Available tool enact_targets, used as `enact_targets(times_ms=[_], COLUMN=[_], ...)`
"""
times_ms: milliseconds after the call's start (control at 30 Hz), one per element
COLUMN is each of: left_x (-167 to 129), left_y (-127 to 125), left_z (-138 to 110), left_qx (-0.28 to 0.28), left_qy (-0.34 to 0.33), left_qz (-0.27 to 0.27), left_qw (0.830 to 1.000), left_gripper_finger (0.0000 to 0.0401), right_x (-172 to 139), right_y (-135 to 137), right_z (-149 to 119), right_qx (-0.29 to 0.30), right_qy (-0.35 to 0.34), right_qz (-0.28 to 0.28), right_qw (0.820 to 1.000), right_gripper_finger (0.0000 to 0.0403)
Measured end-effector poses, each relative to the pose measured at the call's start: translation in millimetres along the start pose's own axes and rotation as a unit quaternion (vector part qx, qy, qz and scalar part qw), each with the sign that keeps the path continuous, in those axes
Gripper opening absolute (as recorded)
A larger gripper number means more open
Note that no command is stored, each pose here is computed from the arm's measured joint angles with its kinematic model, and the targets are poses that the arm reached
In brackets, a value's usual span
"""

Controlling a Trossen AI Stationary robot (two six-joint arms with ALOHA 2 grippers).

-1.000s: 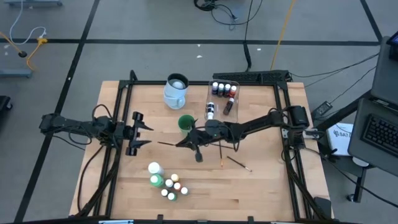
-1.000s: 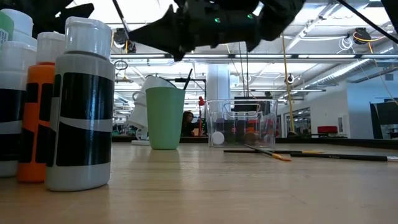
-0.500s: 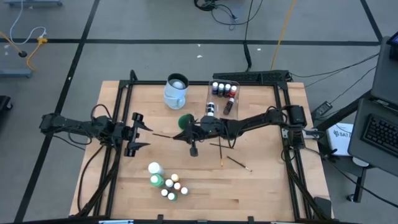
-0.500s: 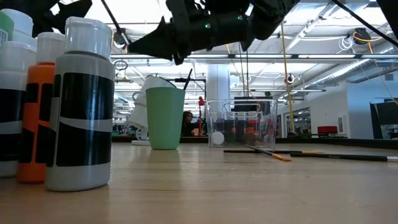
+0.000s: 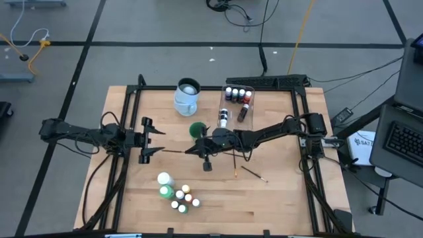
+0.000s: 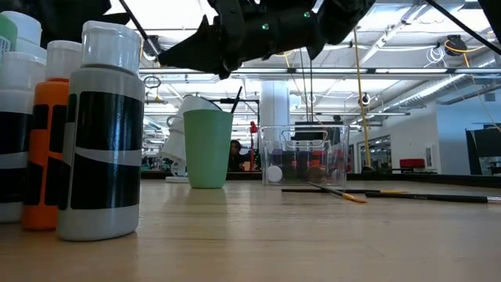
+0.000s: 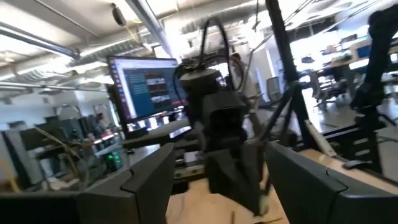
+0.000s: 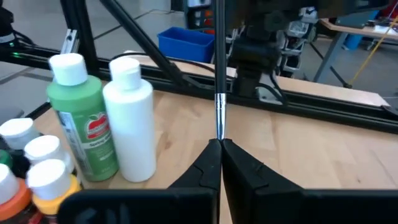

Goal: Pick & Place Paint Supplies
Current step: Put the silver paintbrush into the green cup

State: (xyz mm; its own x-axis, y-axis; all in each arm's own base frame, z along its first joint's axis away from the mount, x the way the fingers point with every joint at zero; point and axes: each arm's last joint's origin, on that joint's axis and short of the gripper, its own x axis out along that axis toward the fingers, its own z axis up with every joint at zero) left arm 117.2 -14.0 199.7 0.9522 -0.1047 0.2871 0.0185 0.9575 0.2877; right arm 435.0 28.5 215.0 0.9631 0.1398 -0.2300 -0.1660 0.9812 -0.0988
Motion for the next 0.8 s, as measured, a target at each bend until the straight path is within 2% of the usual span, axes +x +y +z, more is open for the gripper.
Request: enact_targets(times_ms=[133,267,400,500,800], left_x=[0,7,20,27,39], left_y=[2,4,1,0,-4], left_z=[2,1,2,-1,-4], left_qx=[-0.01,-0.029,-0.031,-0.03,-0.035], left_qy=[-0.004,0.031,0.049,0.067,0.04], left_qz=[0.023,0.058,0.006,-0.006,-0.045], left_qw=[1.0,0.997,0.998,0.997,0.998], left_gripper_finger=[0.0255,0.0255,0.0255,0.0255,0.0255], right_x=[0,0,0,0,0], right_y=[4,4,1,0,0], right_z=[1,2,1,1,0], right_qx=[-0.008,-0.013,-0.012,-0.012,-0.017], right_qy=[-0.001,-0.005,-0.004,-0.003,0.002], right_qz=[0.004,0.003,-0.001,-0.002,-0.001], right_qw=[1.0,1.0,1.0,1.0,1.0], right_gripper_finger=[0.0,0.0,0.0,0.0,0.0])
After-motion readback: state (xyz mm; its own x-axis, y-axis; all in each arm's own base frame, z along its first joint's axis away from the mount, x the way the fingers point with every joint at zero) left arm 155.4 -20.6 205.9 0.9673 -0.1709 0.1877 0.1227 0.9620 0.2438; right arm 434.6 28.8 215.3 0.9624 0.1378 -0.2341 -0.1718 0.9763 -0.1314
